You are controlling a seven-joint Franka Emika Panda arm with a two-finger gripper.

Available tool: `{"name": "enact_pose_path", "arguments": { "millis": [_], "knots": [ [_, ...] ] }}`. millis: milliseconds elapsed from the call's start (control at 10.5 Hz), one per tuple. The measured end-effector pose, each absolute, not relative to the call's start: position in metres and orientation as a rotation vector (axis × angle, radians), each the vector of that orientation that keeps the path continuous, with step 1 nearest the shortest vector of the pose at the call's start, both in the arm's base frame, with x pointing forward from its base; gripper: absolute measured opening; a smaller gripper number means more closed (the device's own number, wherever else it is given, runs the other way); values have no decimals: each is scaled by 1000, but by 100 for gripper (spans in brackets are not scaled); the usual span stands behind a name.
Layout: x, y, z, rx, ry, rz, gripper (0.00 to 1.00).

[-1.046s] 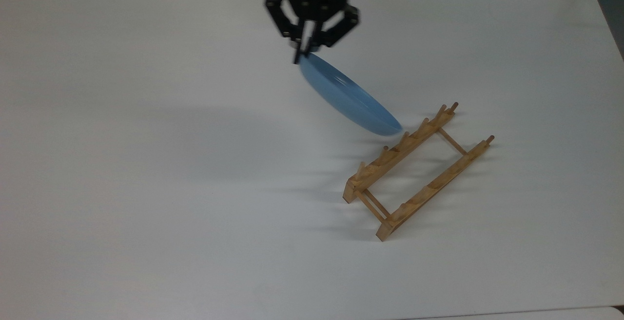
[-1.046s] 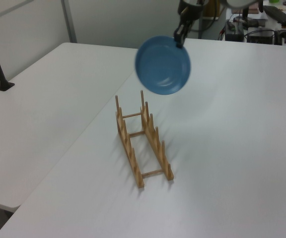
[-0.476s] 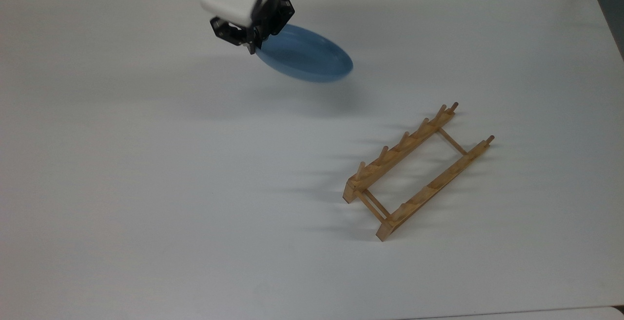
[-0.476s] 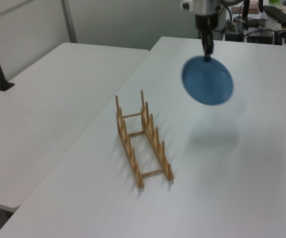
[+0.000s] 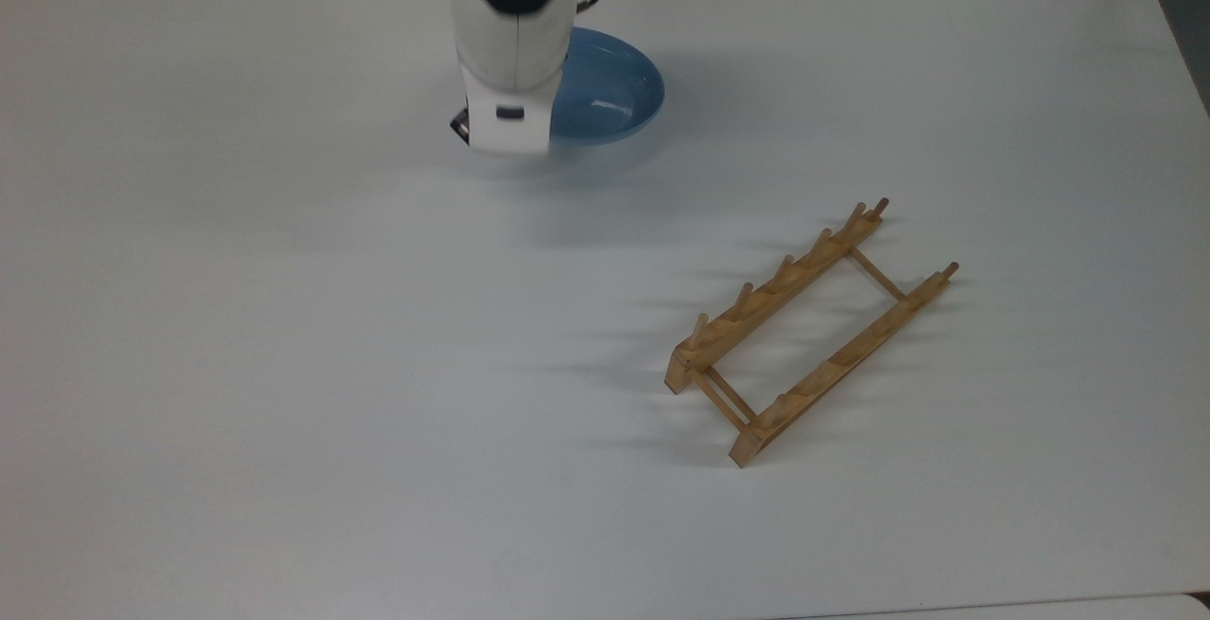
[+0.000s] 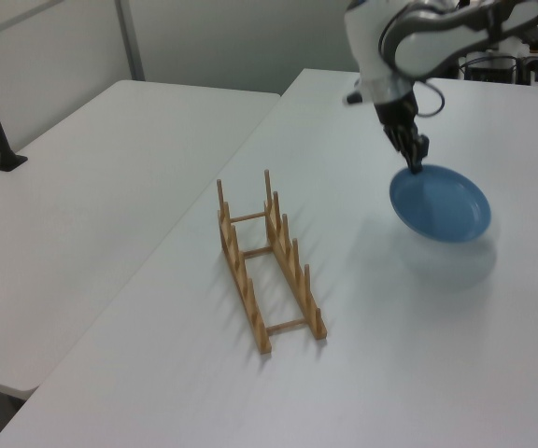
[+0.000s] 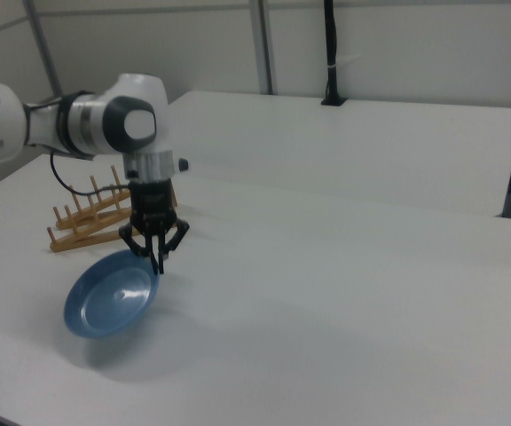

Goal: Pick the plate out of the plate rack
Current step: 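Carry the plate away from the rack and lower it flat onto the table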

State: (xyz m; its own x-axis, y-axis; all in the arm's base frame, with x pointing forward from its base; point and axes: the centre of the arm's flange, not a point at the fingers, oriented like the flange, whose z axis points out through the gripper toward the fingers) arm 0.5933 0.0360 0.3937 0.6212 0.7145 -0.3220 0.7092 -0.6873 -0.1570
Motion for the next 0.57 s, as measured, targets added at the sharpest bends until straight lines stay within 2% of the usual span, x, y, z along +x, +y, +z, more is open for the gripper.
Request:
{"name": "enact_pose_path", "arguments": {
  "millis": [381, 571],
  "knots": [
    [597, 23, 319, -2629, -1370, 727, 7],
    [597, 22, 312, -2629, -1355, 743, 16]
  ]
}}
